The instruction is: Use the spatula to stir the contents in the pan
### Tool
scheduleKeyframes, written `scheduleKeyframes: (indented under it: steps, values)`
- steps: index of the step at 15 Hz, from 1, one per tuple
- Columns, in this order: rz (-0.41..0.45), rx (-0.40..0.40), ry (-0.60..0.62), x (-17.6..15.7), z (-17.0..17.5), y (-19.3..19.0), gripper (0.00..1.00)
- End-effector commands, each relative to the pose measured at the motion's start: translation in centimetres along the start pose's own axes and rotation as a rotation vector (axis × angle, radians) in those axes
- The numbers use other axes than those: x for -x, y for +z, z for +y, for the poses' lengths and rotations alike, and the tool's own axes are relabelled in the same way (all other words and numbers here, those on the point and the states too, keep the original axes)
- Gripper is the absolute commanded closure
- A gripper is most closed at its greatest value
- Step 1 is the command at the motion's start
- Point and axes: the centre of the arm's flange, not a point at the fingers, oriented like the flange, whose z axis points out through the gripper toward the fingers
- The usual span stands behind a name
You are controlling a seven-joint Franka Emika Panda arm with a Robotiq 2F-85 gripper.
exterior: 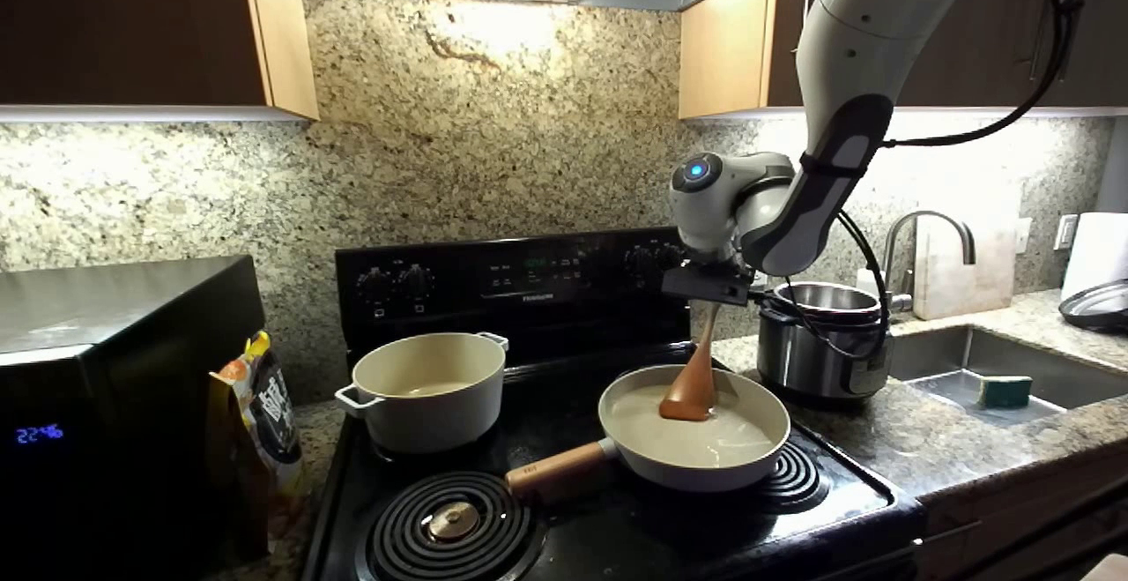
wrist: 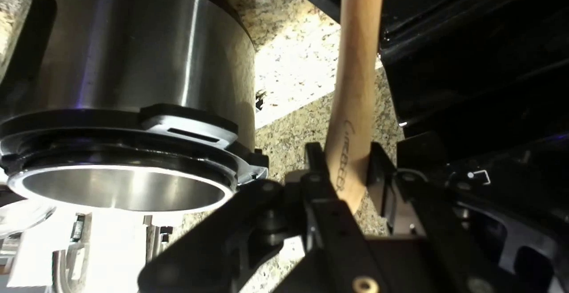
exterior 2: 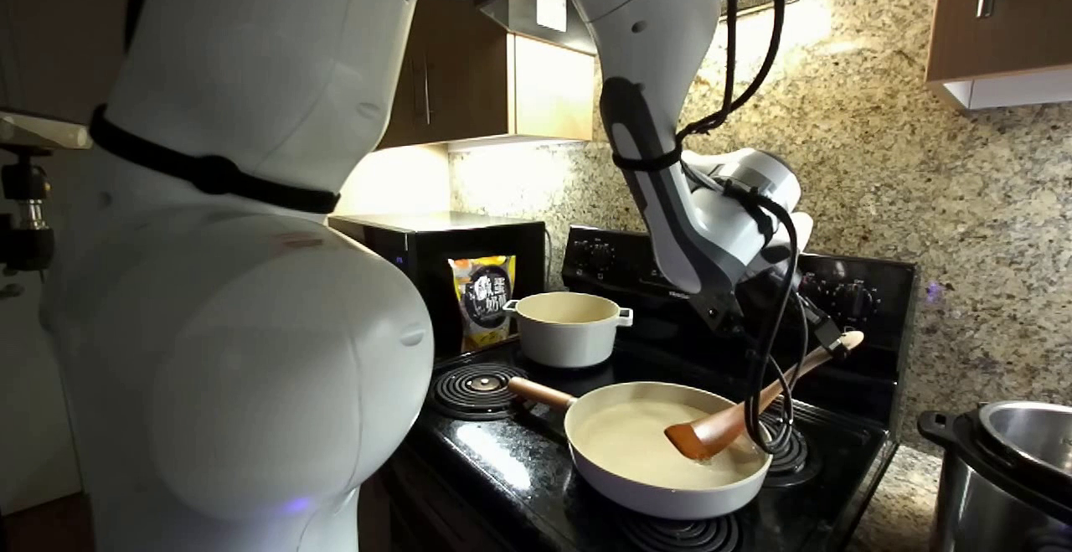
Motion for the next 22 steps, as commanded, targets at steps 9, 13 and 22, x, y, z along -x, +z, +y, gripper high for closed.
scheduleKeyframes:
  steps: [9,13,22]
  values:
    - [-0.077,-0.025,-0.052,5.6,-0.3,-1.7,0.88]
    - [-0.090,-0.060,-0.056,5.7,-2.8,-2.6,0.88]
    - [-0.072,-0.042,-0.011,3.5,-3.6,-1.3,0.88]
